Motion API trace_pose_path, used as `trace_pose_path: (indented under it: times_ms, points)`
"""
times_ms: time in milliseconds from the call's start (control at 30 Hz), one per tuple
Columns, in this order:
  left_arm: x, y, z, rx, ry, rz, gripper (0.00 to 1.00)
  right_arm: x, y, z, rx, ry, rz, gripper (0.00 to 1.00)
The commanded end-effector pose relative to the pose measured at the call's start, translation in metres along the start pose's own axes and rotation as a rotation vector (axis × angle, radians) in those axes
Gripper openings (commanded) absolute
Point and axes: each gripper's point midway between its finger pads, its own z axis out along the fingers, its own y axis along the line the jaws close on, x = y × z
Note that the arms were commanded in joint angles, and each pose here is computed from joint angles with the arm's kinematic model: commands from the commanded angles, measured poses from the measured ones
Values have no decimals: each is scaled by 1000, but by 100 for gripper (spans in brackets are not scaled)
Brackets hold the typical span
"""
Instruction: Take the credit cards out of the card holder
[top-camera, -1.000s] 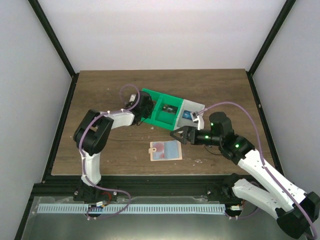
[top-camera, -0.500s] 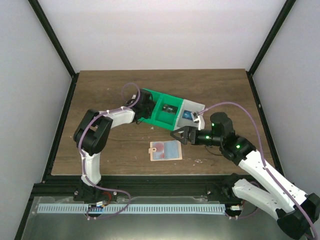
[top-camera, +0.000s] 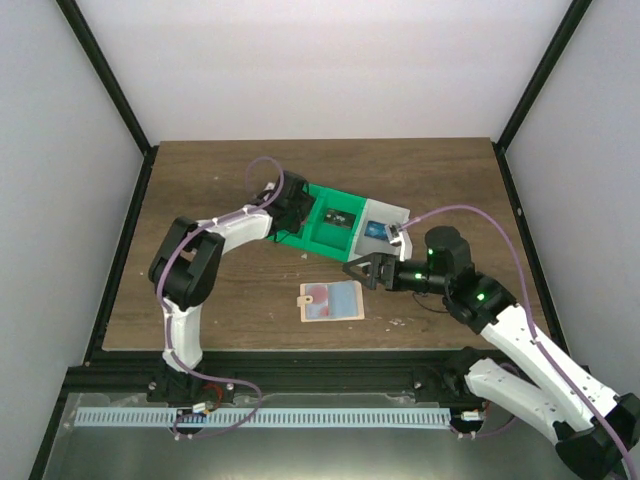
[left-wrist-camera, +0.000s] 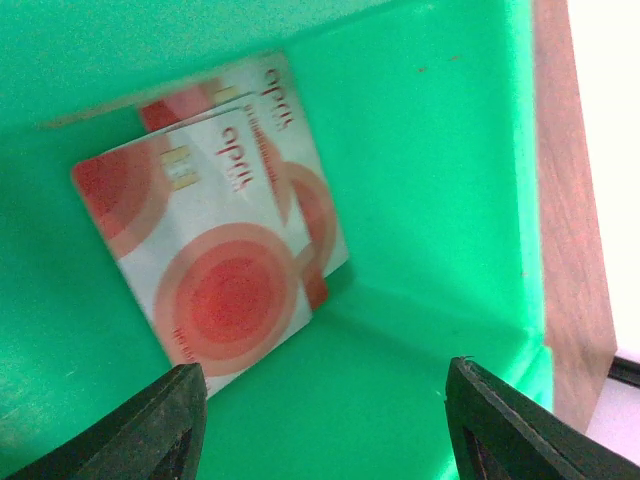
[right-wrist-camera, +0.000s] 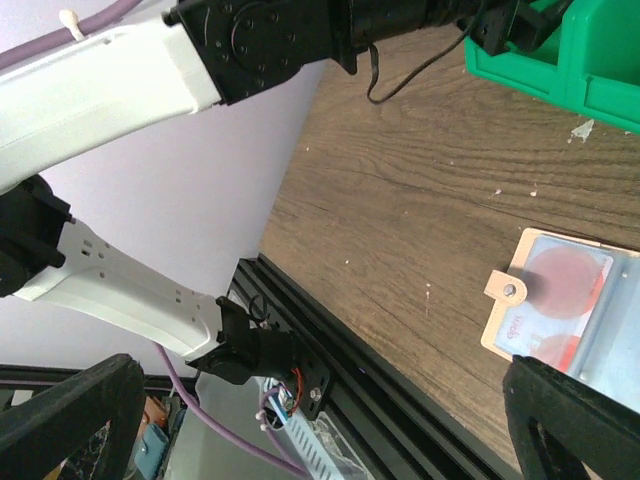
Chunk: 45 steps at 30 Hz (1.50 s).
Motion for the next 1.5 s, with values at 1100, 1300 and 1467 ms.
trace_pose_path:
  times_ms: [1100, 1300, 1467]
  points:
    - [-24, -32, 7, 108, -149, 109, 70, 5, -4, -7, 10, -17, 23, 100]
    - [-17, -26, -10, 121, -119, 127, 70, 11, -18, -6, 54, -16, 40, 100]
    - [-11, -29, -39, 178, -102, 245, 66, 28, -43, 5, 102, 46, 64, 100]
